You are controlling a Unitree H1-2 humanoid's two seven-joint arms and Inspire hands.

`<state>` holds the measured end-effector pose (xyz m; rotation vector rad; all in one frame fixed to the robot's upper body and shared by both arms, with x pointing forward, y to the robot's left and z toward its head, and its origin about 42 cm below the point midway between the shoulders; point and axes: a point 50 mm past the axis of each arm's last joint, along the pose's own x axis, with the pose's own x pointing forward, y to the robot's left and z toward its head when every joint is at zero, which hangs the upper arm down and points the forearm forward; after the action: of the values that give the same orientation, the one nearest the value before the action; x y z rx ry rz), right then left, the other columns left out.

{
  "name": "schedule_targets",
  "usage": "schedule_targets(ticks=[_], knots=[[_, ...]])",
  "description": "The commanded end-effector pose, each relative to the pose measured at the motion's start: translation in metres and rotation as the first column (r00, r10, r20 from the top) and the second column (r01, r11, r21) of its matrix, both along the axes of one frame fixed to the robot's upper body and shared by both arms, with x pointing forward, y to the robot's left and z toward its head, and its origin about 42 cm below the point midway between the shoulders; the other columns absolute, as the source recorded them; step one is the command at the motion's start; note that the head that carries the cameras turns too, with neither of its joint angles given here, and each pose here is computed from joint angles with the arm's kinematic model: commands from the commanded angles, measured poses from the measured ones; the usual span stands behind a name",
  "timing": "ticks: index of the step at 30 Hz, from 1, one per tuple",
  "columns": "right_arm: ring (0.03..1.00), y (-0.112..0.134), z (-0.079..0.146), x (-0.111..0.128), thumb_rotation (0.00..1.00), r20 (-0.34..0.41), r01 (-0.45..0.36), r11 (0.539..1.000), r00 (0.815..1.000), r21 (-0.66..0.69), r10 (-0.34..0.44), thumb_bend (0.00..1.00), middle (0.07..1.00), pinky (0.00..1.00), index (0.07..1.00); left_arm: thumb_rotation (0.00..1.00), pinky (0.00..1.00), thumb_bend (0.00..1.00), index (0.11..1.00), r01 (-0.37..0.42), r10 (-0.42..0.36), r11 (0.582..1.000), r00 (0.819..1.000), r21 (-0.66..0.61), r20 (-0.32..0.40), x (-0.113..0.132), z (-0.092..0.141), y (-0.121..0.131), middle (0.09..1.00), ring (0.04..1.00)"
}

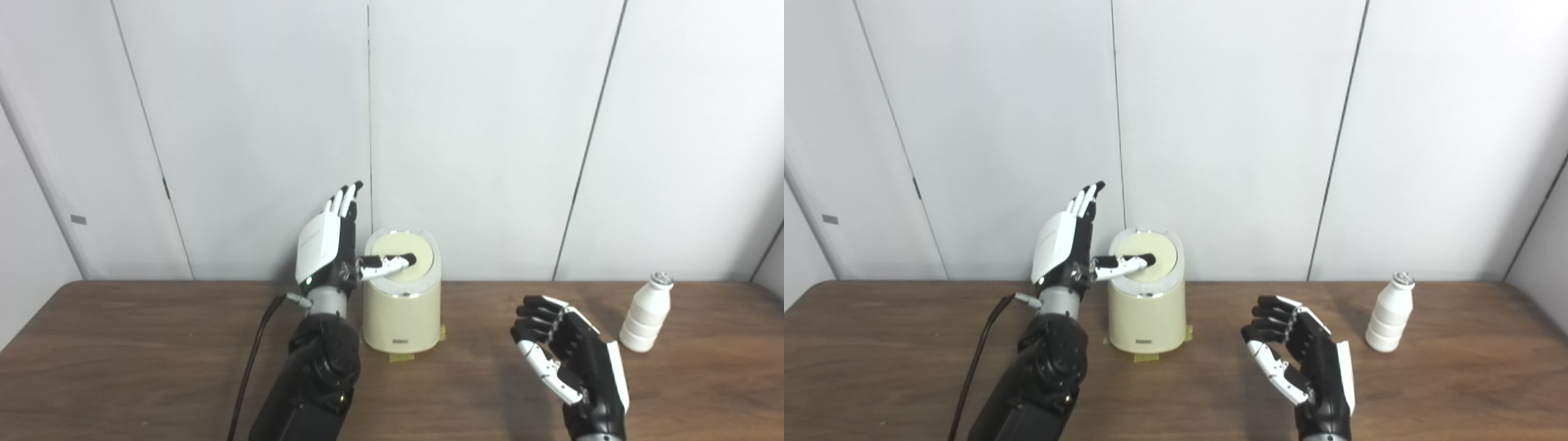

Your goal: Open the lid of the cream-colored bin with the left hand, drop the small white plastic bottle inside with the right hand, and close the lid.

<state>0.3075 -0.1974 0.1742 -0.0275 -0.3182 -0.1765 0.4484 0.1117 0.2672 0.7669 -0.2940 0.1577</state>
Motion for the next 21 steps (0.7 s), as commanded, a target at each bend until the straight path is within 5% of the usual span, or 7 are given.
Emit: schedule_targets(ticks=[1,15,21], knots=[[0.592,0.005,0.024,0.006,0.25,0.107,-0.010,1.000,0.994,0.000,0.010,0.30,0.618,0.53,0.619,0.23,1.00,0.87,0.993,-0.024,0.020,0.999,0.995,0.032,0.101,0.008,0.030,-0.006,1.000,1.000],[0.589,0.006,0.025,0.006,0.26,0.107,-0.007,1.000,0.994,-0.004,0.007,0.29,0.616,0.54,0.621,0.34,1.00,0.79,0.986,-0.093,0.084,0.990,0.992,0.102,0.094,0.020,0.021,-0.005,1.000,1.000],[0.591,0.007,0.026,0.007,0.24,0.110,-0.005,1.000,0.994,-0.005,0.006,0.29,0.616,0.54,0.619,0.30,1.00,0.83,0.987,-0.112,0.090,0.976,0.988,0.184,0.124,0.022,0.014,-0.005,1.000,1.000]])
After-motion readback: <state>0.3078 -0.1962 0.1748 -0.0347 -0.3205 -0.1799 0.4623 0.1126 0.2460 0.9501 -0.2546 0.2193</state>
